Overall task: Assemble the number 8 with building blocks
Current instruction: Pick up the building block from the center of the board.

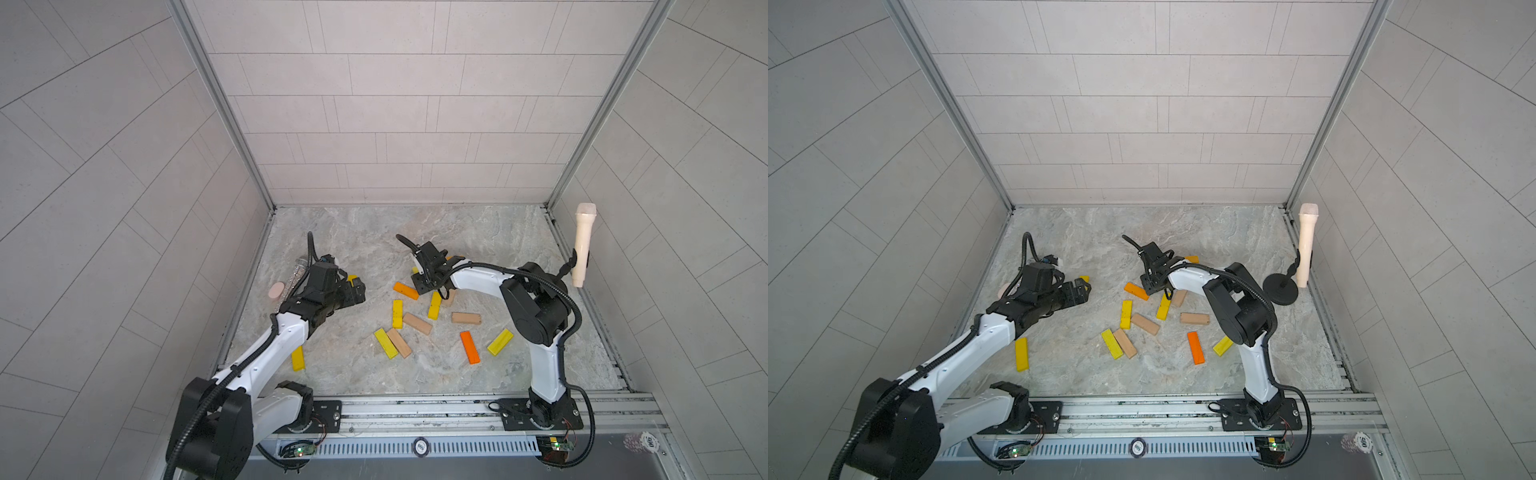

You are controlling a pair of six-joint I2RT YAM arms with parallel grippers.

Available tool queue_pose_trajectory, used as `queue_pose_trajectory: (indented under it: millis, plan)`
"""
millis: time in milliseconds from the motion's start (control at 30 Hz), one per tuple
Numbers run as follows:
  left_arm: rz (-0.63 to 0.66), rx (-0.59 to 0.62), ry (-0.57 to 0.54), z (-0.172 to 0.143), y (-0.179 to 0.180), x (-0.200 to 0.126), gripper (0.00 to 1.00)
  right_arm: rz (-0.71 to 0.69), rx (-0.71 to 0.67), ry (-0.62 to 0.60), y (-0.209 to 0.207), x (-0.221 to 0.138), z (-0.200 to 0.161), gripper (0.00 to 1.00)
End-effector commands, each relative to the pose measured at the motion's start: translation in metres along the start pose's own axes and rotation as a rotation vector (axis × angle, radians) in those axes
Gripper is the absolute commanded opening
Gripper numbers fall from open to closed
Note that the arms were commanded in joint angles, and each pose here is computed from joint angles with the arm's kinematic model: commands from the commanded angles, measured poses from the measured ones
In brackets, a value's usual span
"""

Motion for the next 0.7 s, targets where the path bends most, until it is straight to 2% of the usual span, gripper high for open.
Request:
queue_pose_trajectory:
  millis: [0,333,667]
  plan:
    - [0.015,-0.01,-0.03,0.001,0.004,-0.001,0.95,-0.003,-0.008,0.022,-0.001,0.008,-0.004,0.48]
    - [0.025,-0.023,-0.022,-0.003,0.007,0.003,0.94,0.009,-0.032,0.013,0.004,0.002,0.002,0.35]
    - [0.043,-0.083,-0.014,-0.002,0.011,0.007,0.94,0.039,-0.099,-0.018,0.024,-0.015,0.017,0.3]
Point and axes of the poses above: each gripper's point midway between its finger pads, its own x axis out along the fingers, its own y axis along the line the jaws close on, z = x × y, the point moved 4 cm from there along -x, back along the fingers, and after that the axes turned 4 degrees about x, right-handed, at the moved point
